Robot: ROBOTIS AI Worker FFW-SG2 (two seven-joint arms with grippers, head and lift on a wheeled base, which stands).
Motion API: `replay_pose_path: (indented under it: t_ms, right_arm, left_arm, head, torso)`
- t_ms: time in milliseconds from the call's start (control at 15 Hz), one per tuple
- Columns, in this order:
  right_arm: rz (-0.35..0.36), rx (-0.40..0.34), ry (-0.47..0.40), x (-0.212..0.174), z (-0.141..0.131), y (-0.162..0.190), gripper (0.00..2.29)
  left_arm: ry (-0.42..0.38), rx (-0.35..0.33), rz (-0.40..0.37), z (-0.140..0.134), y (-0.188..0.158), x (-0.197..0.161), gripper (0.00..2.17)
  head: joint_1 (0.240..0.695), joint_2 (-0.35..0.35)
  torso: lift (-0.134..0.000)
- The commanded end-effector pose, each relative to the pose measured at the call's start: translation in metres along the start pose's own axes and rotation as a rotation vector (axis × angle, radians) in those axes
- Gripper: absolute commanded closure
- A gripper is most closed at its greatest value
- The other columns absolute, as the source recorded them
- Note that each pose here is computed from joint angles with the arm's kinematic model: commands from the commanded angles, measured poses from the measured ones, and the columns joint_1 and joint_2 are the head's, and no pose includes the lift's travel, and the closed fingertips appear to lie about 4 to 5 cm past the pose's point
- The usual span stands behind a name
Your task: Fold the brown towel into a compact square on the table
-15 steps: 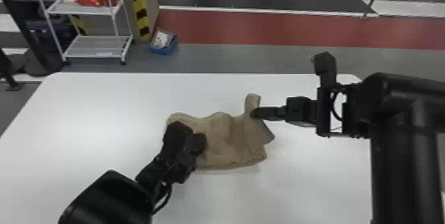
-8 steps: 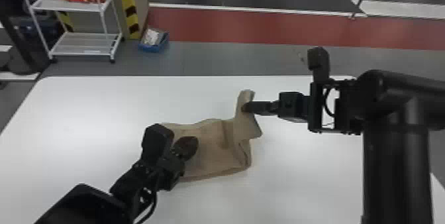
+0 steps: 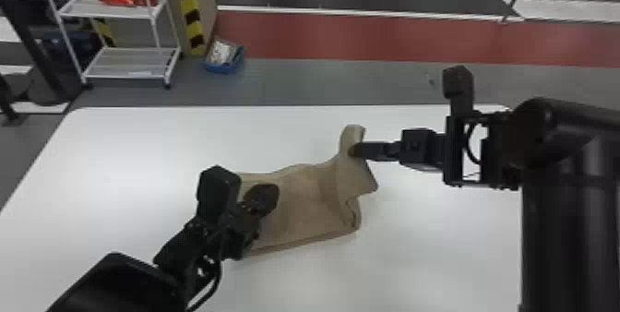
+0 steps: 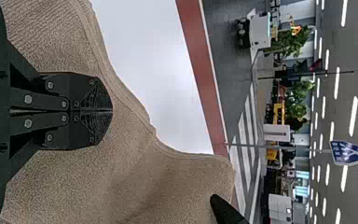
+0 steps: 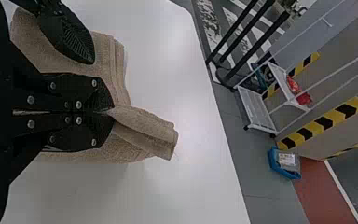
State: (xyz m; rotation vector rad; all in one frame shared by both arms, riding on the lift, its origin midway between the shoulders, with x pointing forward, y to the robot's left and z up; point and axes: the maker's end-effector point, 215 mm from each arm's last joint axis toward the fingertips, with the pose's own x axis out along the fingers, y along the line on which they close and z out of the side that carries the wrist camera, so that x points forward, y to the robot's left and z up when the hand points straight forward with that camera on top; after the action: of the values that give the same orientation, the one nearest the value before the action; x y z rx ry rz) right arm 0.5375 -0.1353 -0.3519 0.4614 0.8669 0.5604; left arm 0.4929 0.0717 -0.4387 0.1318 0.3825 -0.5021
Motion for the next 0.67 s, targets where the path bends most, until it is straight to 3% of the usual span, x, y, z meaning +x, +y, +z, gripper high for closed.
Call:
replay_pose_path:
  t_ms: [0,200,333,600]
  right_arm:
    - [0.003,0.014,0.002,0.000,-0.005,-0.002,1.21]
    - [-0.001,0.049,-0.038,-0.014,0.000,-0.016,1.21]
    - [0.011,0.082,-0.064,-0.024,0.001,-0.025,1.21]
    - [0.006,0.119,-0.080,-0.046,-0.006,-0.052,1.21]
  left_arm:
    - [-0.014,-0.002,0.007,0.005,0.003,-0.004,1.44]
    - [-0.095,-0.019,0.070,0.026,0.035,-0.028,1.44]
    - [-0.177,-0.026,0.152,0.042,0.082,-0.049,1.44]
    - [-0.208,-0.072,0.245,0.044,0.155,-0.087,1.44]
  head:
    - [0.695,-0.069]
    - [0.695,-0.064]
    - [0.695,-0.057]
    - [0.695,-0.005]
  torso:
    - [-0.124]
    - [-0.124]
    - [-0.124]
    - [-0.124]
